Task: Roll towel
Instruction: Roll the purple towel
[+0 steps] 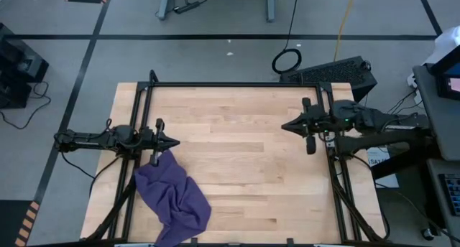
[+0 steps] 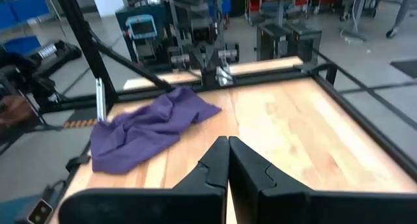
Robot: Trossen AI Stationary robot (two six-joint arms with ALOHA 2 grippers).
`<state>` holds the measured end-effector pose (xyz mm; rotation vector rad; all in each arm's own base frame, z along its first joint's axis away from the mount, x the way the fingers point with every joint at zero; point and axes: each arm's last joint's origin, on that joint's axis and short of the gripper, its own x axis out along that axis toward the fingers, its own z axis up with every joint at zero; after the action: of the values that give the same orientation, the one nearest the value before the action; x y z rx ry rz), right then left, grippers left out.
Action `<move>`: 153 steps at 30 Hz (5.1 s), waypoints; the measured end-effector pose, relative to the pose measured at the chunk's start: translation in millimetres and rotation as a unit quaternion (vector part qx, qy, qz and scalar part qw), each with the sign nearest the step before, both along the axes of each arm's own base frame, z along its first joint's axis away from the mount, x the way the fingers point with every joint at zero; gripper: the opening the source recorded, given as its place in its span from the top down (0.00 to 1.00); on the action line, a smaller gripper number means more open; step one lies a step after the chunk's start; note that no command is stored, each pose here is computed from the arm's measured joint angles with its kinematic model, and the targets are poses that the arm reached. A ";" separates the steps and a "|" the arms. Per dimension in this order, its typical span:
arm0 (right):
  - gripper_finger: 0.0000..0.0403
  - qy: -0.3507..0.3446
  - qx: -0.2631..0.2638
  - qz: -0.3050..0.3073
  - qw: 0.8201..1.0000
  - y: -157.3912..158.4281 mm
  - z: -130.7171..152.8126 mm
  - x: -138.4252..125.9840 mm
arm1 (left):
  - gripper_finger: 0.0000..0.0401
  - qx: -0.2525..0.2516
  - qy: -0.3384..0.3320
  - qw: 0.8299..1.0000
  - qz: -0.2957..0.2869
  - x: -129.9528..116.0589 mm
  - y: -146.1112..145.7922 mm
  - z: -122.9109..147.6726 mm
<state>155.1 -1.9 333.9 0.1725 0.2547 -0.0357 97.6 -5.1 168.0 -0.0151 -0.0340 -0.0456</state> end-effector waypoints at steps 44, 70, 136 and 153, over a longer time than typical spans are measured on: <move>1.00 0.234 -0.020 0.057 0.970 31.1 -162.4 157.1 | 0.84 -0.166 0.555 0.808 0.108 41.4 -3.0 67.6; 1.00 0.174 -0.008 0.054 0.983 32.7 -168.2 172.8 | 0.59 -0.198 0.629 0.703 0.266 41.1 0.8 -17.3; 0.85 0.181 0.070 -0.087 0.977 86.8 -245.4 183.2 | 1.00 0.066 0.228 0.968 0.086 143.0 -23.9 121.4; 1.00 0.059 0.002 -0.146 0.987 65.0 -71.7 105.9 | 1.00 0.120 0.052 0.989 0.070 139.9 -29.9 161.9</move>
<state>261.0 63.1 262.2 0.2110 0.3470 -0.3378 237.5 -34.9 329.9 0.2251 0.0757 0.0918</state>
